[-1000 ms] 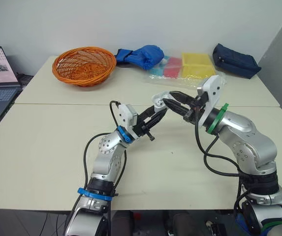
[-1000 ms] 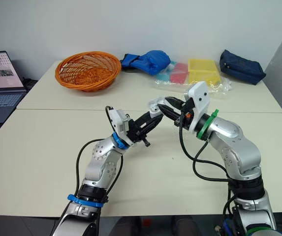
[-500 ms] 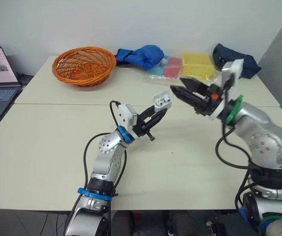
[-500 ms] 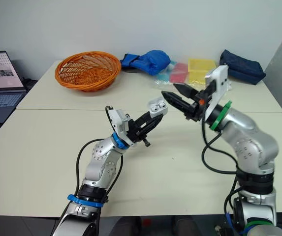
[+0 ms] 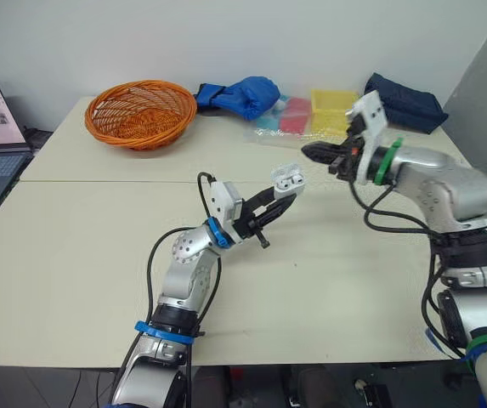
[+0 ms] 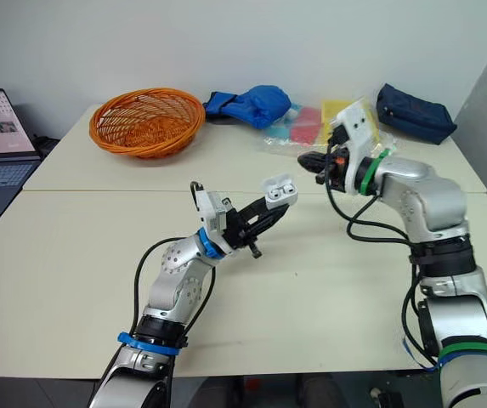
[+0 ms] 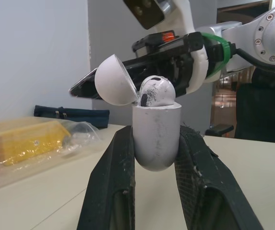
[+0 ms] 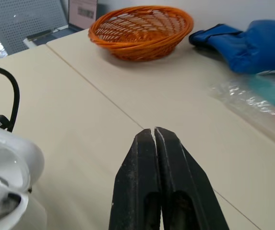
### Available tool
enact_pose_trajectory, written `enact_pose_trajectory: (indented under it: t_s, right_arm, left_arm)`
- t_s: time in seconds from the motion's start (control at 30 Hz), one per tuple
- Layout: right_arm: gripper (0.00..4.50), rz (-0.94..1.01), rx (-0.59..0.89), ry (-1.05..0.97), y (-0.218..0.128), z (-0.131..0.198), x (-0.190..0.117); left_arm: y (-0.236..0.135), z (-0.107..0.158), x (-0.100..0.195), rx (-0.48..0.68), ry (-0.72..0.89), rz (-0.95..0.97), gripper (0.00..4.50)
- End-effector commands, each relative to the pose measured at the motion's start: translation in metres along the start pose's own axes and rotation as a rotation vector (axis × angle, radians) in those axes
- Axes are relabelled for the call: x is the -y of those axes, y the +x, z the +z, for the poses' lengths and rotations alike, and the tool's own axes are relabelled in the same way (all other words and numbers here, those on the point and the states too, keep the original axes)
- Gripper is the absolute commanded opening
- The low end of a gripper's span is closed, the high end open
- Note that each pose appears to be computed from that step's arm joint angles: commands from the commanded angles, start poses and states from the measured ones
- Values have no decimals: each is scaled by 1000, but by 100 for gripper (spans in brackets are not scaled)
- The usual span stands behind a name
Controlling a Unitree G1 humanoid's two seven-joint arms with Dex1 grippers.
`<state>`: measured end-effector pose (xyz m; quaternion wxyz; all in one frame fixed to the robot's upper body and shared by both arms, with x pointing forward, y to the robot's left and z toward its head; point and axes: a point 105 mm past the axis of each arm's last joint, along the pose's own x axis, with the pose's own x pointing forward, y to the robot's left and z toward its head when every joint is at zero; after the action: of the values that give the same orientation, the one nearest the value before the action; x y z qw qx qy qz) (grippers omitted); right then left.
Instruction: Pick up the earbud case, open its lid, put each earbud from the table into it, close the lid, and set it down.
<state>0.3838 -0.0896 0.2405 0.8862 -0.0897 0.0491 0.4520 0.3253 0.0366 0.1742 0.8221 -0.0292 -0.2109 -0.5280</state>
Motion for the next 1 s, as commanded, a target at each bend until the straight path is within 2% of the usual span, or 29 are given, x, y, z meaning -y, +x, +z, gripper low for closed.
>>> enact_pose_trajectory:
  t_s: [0.03, 0.2, 0.33, 0.5, 0.77, 0.87, 1.0]
  right_arm:
    - [4, 97, 30, -79, 2, 24, -14]
    - [4, 222, 51, -80, -4, 36, -39]
    - [4, 272, 1, -105, -12, 30, -51]
    - [4, 248, -71, -195, -22, 16, -52]
    - [4, 142, -67, -290, -18, 11, -53]
    - [4, 88, 7, -256, -17, 16, -55]
    - [4, 59, 169, -200, -39, 41, -45]
  left_arm:
    - [3, 8, 6, 20, 27, -35, 75]
    - [2, 6, 3, 13, 28, -18, 75]
    - [2, 7, 2, 14, 31, -13, 75]
    - [3, 8, -1, 18, 36, 0, 75]
    - [8, 12, -6, 38, -12, 29, 75]
    - [10, 11, -3, 31, -24, 8, 75]
    - [11, 13, -8, -2, -56, -7, 75]
